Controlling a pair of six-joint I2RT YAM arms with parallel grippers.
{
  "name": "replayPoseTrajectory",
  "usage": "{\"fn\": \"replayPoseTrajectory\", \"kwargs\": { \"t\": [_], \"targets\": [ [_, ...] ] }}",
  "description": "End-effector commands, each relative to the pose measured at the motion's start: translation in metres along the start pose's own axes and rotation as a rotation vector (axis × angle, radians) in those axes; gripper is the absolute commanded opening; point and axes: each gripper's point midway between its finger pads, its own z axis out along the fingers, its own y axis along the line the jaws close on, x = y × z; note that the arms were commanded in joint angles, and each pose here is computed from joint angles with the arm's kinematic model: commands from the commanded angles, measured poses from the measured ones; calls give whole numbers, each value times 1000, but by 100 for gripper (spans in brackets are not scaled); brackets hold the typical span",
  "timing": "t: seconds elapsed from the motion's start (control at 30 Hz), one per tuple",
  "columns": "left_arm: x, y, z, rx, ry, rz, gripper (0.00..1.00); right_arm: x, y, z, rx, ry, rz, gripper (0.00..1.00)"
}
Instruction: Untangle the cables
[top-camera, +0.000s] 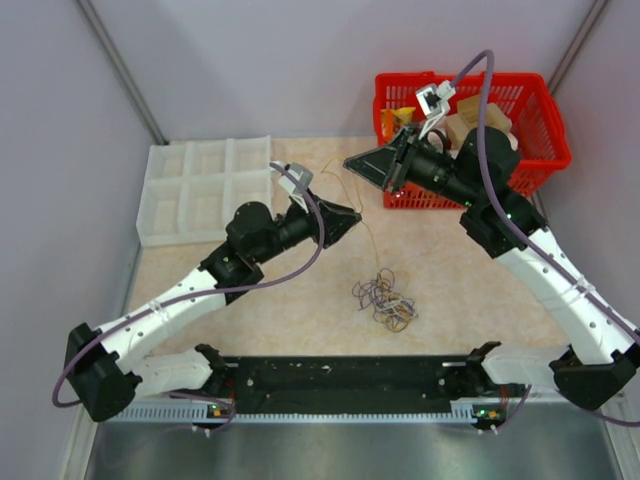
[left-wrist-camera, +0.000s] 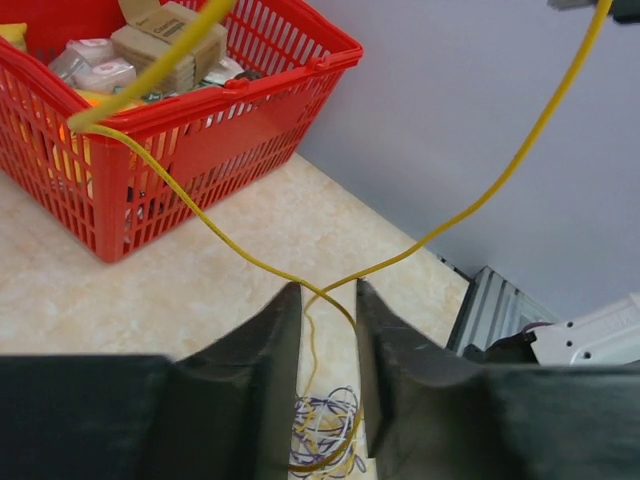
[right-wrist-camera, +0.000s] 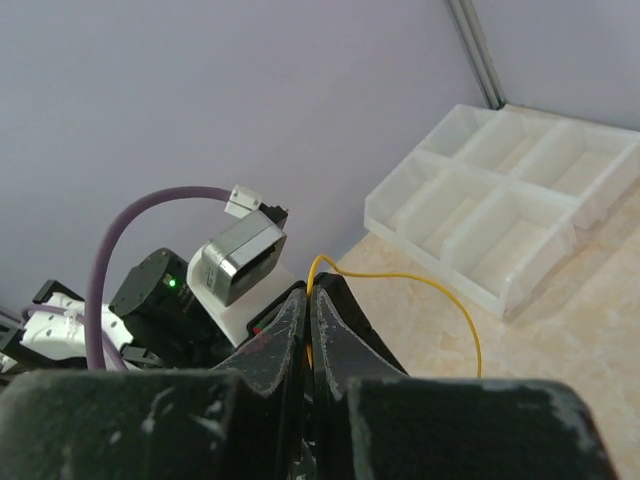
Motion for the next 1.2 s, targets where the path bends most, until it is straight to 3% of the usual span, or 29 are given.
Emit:
{"fn": "replayPoseTrajectory", "kwargs": {
  "t": [0.0,0.03,0.1,0.17,0.4,0.7,0.77,0.87,0.9,0.93,0.97,1.03,1.07,1.1,1.17],
  "targets": [
    [-26,-15,8,51,-60,42,25,-2,11,1,-33,-20,-2,0],
    [-24,-11,11,30,-50,31,20,-1,10,3,-30,-17,-1,0],
    [-21,-10,14,24,-30,20,21,0,11,4,-31,-15,0,0],
    [-19,-10,15,23,-27,4,37,0,13,5,-34,-15,-2,0],
    [-28,-15,12,44,-63,4,61,5,15,6,-39,-5,0,0],
    [-16,-23,4,105,-60,-13,62,-4,14,5,-11,-41,23,0],
    [-17,-22,6,104,-68,-16,55,-5,14,7,-15,-41,45,0],
    [-23,-23,10,102,-73,1,30,-2,14,10,-22,-29,62,0],
    [-27,-23,10,97,-79,12,11,0,14,10,-22,-24,62,0],
    [-29,-22,10,85,-78,20,0,5,9,10,-8,-13,66,0],
    [-31,-18,8,59,-86,22,0,11,5,9,7,5,62,0],
    [-34,-12,3,24,-106,27,0,28,-11,6,55,67,24,16],
    [-36,-7,-4,-16,-122,30,0,44,-35,-4,131,120,-16,38],
    [-40,-2,-9,-52,-137,25,0,51,-51,-14,189,134,-29,51],
    [-48,4,-19,-109,-168,20,0,75,-88,-39,292,163,-15,68]
  ]
}}
